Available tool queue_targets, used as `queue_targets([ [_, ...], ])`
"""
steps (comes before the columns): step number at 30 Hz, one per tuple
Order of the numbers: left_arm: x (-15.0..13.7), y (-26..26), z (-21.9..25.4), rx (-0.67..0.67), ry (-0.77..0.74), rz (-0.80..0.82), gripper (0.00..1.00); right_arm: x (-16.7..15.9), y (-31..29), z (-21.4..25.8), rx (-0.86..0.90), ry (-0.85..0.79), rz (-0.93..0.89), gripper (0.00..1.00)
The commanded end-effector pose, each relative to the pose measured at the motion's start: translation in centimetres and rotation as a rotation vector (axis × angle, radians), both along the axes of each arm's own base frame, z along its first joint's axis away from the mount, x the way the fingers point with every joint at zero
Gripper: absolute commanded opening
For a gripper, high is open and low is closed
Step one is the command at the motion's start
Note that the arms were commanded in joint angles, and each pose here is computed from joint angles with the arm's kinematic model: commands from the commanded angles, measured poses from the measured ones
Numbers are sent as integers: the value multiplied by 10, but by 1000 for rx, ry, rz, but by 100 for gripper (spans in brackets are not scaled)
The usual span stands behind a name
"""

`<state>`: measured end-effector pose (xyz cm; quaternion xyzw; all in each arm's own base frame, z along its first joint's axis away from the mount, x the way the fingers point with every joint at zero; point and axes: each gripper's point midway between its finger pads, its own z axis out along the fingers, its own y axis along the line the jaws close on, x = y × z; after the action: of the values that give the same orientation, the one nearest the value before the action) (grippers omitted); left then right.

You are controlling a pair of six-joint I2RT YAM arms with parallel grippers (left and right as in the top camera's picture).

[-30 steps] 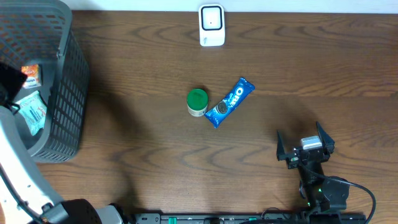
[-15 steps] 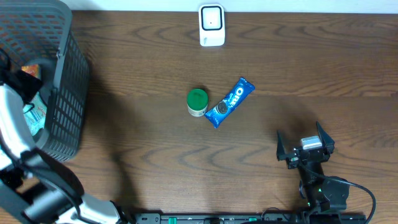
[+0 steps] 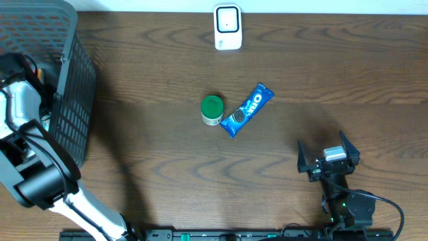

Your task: Scan the item barcode

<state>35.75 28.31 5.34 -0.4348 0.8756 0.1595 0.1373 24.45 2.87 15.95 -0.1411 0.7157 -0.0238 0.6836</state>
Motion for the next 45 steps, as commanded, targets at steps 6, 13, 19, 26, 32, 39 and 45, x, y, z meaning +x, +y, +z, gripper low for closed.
queue_targets([
  [6,-20,2,-44,-11,158,-10,98,0,-1,0,-2,-1,-4,99],
  [13,-27,-3,-49,-35,195,-11,33,0,-1,0,-2,-1,-4,99],
  [19,-26,-2,-22,-34,195,-11,9,0,-1,0,-2,-1,-4,99],
  [26,-11,6,89,49,33,6,8,0,-1,0,-2,-1,-4,99],
  [32,15,-48,214,-56,-418,-118,8,0,-1,0,-1,-1,-4,99],
  [39,16,-195,336,-415,-871,-537,8,0,-1,0,-2,-1,-4,99],
  [45,5,-329,359,-747,-897,-952,8,0,-1,0,-2,-1,-4,99],
])
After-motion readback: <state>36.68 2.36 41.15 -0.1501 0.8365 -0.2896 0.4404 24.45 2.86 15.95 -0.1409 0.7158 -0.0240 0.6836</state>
